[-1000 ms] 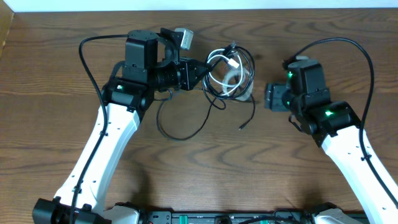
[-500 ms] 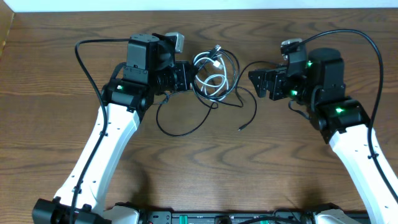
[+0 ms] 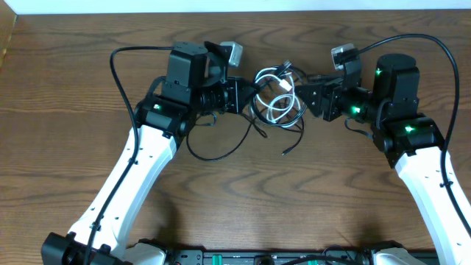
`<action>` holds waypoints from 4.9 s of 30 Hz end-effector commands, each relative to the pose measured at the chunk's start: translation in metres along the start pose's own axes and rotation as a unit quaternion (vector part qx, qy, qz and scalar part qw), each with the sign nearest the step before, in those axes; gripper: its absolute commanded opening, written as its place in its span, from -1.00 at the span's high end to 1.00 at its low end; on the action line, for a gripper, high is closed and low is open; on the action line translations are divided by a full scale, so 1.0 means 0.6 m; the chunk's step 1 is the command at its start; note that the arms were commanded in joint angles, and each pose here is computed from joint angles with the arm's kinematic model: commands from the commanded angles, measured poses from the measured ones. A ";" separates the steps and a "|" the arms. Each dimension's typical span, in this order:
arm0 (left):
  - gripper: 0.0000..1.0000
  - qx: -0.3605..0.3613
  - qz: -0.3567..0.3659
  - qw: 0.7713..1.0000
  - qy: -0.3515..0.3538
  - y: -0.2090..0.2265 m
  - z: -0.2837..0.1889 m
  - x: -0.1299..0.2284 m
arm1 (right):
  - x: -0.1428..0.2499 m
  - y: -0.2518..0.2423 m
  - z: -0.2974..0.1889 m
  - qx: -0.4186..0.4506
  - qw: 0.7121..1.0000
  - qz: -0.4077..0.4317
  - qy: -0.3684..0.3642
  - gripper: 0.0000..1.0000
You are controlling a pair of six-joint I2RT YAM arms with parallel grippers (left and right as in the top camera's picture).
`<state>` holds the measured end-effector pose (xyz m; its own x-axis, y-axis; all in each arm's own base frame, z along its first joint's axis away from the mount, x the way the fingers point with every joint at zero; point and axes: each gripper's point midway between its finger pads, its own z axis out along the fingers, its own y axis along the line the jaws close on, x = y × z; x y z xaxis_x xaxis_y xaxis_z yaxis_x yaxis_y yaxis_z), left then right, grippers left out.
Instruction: Untangle cables
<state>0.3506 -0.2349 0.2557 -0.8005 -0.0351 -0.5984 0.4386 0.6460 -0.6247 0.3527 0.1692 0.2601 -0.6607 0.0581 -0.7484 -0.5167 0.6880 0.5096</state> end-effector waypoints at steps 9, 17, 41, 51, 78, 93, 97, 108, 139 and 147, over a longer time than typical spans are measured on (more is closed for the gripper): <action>0.48 -0.004 -0.003 1.000 0.000 0.000 -0.003 0.000 | 0.019 -0.079 -0.023 0.135 0.991 0.015 0.014 0.98; 0.85 -0.243 -0.034 0.969 0.036 0.142 -0.041 0.055 | 0.067 -0.150 -0.064 0.233 0.969 0.062 0.059 0.98; 0.32 -0.019 -0.030 0.995 0.091 0.044 0.062 0.071 | 0.038 0.033 -0.034 -0.093 0.994 -0.023 0.045 0.98; 0.13 0.013 0.037 0.998 0.040 -0.005 0.095 0.035 | 0.038 0.033 -0.034 -0.095 0.994 -0.022 0.045 0.98; 0.85 -0.003 0.085 0.975 -0.208 -0.135 -0.150 -0.148 | 0.072 -0.111 -0.045 0.172 0.981 0.058 0.070 -0.26; 0.85 0.217 0.160 0.947 -0.174 -0.283 -0.191 -0.122 | 0.055 -0.004 0.009 0.028 0.998 0.005 0.063 -0.76; 0.85 0.222 0.170 0.942 -0.186 -0.290 -0.197 -0.129 | 0.054 -0.004 0.010 0.028 0.998 0.009 0.062 -0.76; 0.85 0.228 0.158 0.943 -0.184 -0.293 -0.198 -0.130 | 0.090 -0.040 0.034 0.041 0.993 -0.040 0.107 -0.82; 0.85 0.228 0.159 0.943 -0.184 -0.292 -0.198 -0.130 | 0.156 -0.026 0.123 -0.056 0.946 -0.277 0.162 -0.06; 0.85 0.181 0.157 0.951 -0.193 -0.263 -0.184 -0.136 | 0.121 -0.111 0.064 0.105 0.966 -0.175 0.159 0.98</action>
<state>0.2944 -0.2544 0.4598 -0.4669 -0.2072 -0.8597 0.8036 0.3063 -0.5103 0.3519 0.1860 0.1363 -0.5457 -0.4918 -0.6785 -0.7574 0.6360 0.1482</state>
